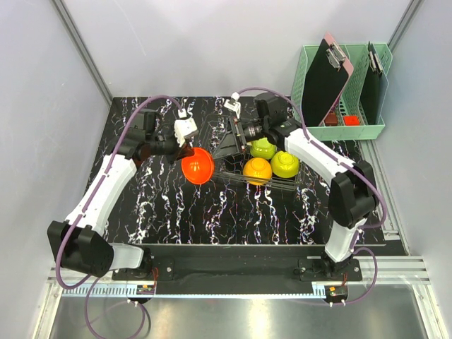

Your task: Load the bowls into the dish rack

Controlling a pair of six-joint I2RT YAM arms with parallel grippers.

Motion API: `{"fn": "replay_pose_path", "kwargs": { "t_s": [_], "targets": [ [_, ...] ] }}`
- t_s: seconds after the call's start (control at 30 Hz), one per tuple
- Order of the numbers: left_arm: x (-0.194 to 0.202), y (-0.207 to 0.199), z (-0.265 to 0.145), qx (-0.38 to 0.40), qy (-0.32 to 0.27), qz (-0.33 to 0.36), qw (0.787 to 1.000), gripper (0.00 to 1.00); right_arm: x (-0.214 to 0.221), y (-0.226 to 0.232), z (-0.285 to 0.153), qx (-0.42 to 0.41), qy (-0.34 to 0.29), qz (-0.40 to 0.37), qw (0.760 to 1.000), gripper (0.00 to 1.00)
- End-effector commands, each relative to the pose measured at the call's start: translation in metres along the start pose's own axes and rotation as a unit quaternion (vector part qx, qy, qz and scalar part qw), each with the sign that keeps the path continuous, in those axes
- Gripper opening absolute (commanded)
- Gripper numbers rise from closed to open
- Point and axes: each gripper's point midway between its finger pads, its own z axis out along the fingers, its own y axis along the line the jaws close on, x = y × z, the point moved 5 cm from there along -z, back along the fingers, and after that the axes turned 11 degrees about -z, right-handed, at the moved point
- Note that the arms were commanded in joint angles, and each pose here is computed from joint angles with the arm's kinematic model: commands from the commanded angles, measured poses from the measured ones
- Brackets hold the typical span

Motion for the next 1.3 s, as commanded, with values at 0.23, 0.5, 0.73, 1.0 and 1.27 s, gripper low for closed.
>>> {"fn": "replay_pose_path", "kwargs": {
  "t_s": [0.23, 0.5, 0.73, 1.0, 1.27],
  "targets": [
    [-0.040, -0.004, -0.009, 0.006, -0.062, 0.031, 0.998, 0.00, 0.002, -0.016, 0.012, -0.018, 0.007, 0.006, 1.000, 1.00],
    [-0.037, -0.005, -0.004, 0.011, -0.059, 0.025, 0.998, 0.00, 0.007, -0.004, 0.027, -0.038, 0.023, -0.004, 0.999, 1.00],
    [-0.033, -0.006, 0.000, 0.013, -0.055, 0.024, 0.998, 0.00, 0.008, 0.000, 0.033, -0.047, 0.030, -0.008, 0.998, 1.00],
    [-0.029, -0.006, 0.002, 0.014, -0.051, 0.024, 0.998, 0.00, 0.008, 0.006, 0.033, -0.073, 0.035, -0.008, 0.997, 0.94],
    [-0.026, -0.006, 0.004, 0.014, -0.050, 0.022, 0.998, 0.00, 0.002, 0.018, 0.031, -0.139, 0.030, 0.002, 0.990, 0.90]
  ]
}}
